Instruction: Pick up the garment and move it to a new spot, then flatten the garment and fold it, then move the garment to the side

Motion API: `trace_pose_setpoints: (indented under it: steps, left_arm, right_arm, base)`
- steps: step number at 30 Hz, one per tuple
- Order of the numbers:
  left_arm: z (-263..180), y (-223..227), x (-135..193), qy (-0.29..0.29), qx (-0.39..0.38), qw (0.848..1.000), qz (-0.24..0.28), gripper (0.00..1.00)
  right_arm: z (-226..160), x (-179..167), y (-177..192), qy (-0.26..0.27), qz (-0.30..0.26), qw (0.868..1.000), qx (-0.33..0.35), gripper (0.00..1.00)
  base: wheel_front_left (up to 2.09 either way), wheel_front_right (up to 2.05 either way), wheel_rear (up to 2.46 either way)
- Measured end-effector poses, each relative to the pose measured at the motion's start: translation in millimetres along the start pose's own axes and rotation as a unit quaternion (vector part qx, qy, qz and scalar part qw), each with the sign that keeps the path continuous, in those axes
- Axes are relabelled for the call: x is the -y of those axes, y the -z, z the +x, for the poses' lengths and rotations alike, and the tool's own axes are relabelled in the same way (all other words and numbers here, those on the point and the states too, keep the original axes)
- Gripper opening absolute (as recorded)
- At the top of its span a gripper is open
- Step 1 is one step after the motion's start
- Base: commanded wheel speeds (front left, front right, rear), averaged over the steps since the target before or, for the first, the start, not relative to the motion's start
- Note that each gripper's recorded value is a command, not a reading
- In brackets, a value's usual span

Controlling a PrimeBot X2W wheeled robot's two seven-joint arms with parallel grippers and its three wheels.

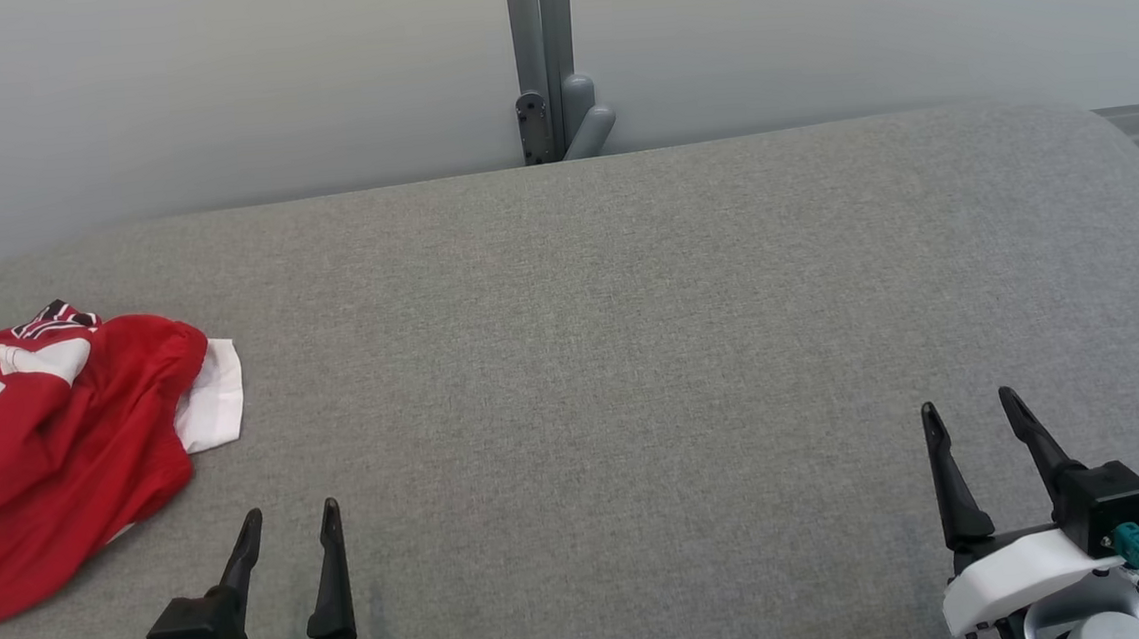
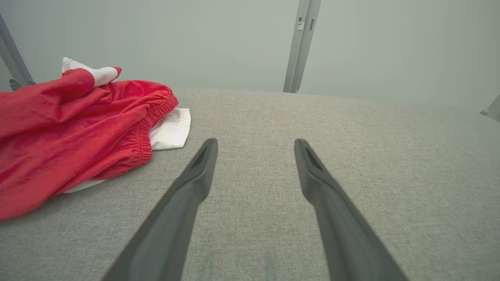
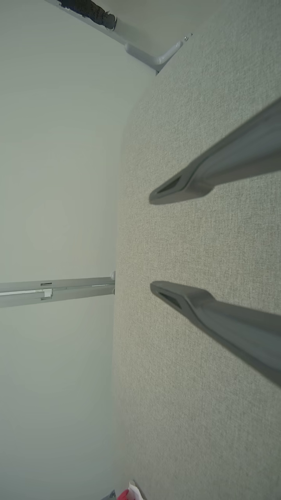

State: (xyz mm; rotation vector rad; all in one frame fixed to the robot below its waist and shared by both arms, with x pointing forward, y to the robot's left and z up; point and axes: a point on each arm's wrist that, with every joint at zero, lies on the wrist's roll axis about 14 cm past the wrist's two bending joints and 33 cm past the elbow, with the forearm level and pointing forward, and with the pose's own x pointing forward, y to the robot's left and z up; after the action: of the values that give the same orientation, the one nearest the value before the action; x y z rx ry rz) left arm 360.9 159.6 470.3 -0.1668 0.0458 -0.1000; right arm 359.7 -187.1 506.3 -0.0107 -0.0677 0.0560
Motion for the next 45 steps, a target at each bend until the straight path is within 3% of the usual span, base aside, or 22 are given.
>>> trace_pose_setpoints:
  steps: [9,32,38,45]
  left_arm:
    - [-1,1,2,0.007,0.001,1.000,0.022,1.00]
    - [-7,-4,-6,-0.008,0.009,1.000,0.018,1.00]
    - [-27,-12,-36,-0.059,0.023,0.998,0.015,1.00]
    - [-77,-15,-88,-0.154,0.034,0.987,0.012,1.00]
  right_arm:
    - [-2,-1,-1,-0.004,-0.025,1.000,0.003,1.00]
    - [4,-13,4,-0.022,-0.021,1.000,-0.002,1.00]
    - [18,-55,5,-0.084,-0.012,0.996,-0.001,1.00]
    - [27,-133,2,-0.198,0.001,0.980,0.003,1.00]
  base:
    - [0.00,0.00,0.00]
    - [0.00,0.00,0.00]
    - [0.00,0.00,0.00]
    - [0.00,0.00,0.00]
